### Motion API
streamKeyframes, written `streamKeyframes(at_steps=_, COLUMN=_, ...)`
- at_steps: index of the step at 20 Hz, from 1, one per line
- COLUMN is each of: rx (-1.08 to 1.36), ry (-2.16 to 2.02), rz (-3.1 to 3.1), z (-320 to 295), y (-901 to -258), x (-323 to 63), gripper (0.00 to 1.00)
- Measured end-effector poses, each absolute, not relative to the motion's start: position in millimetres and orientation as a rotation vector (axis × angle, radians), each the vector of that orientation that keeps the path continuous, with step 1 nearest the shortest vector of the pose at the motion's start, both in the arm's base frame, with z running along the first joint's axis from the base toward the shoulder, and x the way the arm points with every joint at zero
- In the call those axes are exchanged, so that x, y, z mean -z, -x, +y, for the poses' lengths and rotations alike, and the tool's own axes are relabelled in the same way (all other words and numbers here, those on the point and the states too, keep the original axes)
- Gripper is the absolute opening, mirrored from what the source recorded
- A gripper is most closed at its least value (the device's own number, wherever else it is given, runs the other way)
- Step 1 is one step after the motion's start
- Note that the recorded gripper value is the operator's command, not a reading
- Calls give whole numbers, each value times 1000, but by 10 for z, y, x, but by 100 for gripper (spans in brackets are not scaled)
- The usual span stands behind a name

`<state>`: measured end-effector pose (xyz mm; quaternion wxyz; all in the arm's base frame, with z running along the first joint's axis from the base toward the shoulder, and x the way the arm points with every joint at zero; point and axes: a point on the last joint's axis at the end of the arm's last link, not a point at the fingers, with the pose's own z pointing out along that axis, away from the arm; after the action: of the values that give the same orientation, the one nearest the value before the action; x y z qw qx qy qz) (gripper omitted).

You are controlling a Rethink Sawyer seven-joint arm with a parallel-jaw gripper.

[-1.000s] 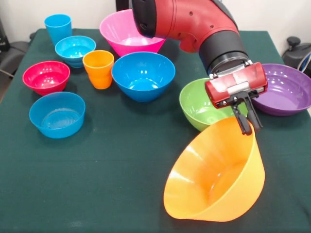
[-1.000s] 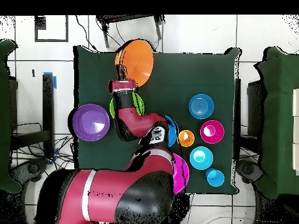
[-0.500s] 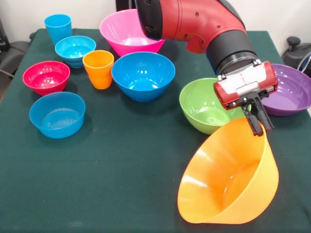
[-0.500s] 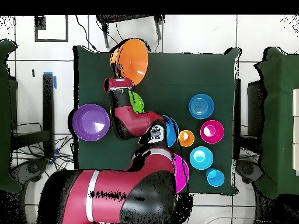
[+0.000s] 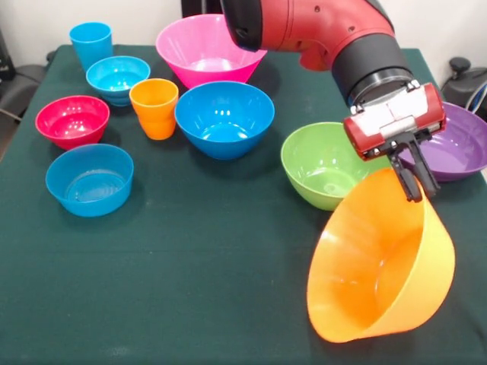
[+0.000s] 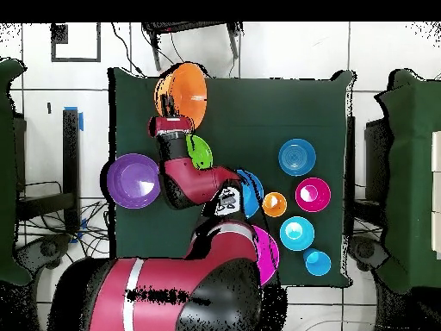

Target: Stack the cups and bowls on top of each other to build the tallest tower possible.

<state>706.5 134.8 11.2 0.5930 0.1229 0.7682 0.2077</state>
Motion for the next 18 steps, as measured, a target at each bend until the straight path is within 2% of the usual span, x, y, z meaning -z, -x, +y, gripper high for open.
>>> streamKeyframes(at_steps=10, rx=-499, ry=-320, rz=1792, z=1356, y=-6987, x=-209, gripper=0)
streamKeyframes(at_steps=18, rx=-552, ry=-417, rz=1782, z=1327, y=-7008, x=-104, gripper=0)
